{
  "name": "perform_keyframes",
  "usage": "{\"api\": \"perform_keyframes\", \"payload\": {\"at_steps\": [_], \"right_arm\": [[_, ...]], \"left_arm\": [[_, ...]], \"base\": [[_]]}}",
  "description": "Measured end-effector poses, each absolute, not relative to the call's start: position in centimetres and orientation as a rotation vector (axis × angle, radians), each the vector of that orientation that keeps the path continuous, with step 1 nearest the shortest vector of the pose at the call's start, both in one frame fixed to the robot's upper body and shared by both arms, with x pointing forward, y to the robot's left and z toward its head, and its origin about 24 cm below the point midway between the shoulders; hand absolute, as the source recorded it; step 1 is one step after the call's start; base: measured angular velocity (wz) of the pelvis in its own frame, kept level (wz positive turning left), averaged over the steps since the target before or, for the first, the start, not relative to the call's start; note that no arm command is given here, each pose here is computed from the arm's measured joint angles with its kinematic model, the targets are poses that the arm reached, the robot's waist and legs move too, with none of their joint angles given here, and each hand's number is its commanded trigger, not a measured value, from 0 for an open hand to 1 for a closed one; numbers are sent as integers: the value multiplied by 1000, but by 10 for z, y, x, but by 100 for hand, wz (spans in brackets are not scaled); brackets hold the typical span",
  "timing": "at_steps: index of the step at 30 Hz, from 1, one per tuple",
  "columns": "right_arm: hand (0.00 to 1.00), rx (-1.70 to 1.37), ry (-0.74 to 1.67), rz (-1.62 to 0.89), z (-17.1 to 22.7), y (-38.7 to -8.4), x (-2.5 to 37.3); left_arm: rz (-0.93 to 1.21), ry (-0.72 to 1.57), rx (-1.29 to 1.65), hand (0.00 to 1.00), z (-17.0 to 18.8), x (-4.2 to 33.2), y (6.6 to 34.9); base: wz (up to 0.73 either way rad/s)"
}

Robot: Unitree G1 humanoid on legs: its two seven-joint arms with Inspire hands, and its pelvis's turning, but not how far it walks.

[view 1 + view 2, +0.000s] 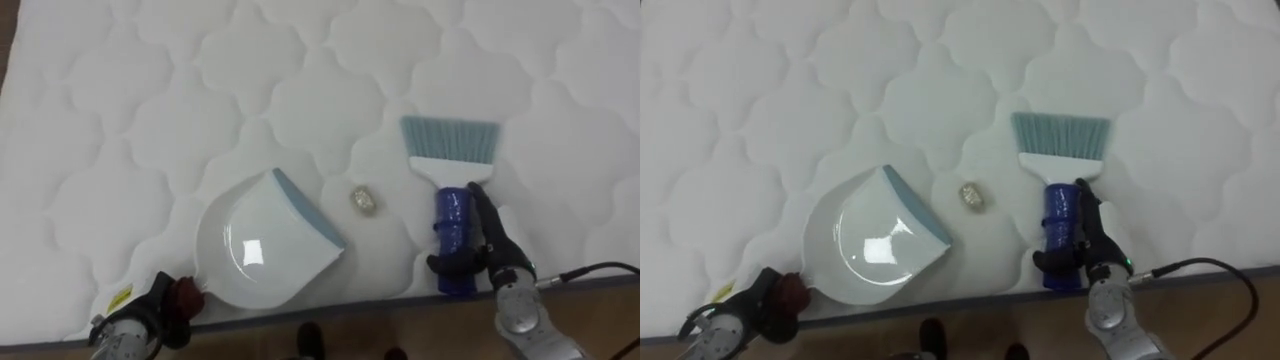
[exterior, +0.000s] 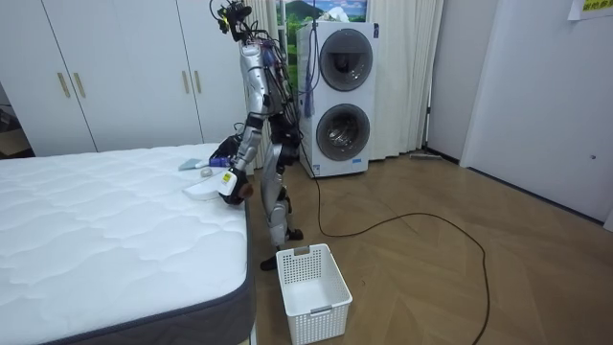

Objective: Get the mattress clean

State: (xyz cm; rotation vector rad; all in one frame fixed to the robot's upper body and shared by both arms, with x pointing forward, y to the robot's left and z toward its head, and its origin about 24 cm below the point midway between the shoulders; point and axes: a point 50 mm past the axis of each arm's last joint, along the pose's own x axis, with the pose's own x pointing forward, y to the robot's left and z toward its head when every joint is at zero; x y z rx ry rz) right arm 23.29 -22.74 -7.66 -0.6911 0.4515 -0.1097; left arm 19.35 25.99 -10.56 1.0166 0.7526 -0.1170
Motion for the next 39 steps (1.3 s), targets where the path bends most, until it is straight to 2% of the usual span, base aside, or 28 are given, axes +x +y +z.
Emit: {"api": "perform_keyframes", "payload": {"at_steps": [6, 7, 8, 9, 10, 22, 39], "right_arm": [[0, -722, 477, -101, -81, -230, 229], [16, -735, 478, -98, -82, -230, 228], [46, -742, 478, -96, -82, -230, 228], [80, -755, 482, -90, -83, -230, 227], [100, -770, 486, -85, -84, -229, 227], [100, -917, 545, -193, -85, -255, 223], [100, -880, 630, -249, -90, -264, 216]], "left_arm": [[-119, 764, 1021, 100, -106, 193, 260], [-120, 763, 1021, 100, -106, 193, 259], [-120, 763, 1021, 100, -106, 193, 259], [-122, 763, 1023, 100, -106, 193, 259], [-126, 765, 1027, 100, -107, 193, 259], [-145, 794, 1054, 100, -110, 190, 257], [-131, 757, 1094, 100, -106, 198, 256]], "base": [[1], [0], [0], [0], [0], [3], [0]]}}
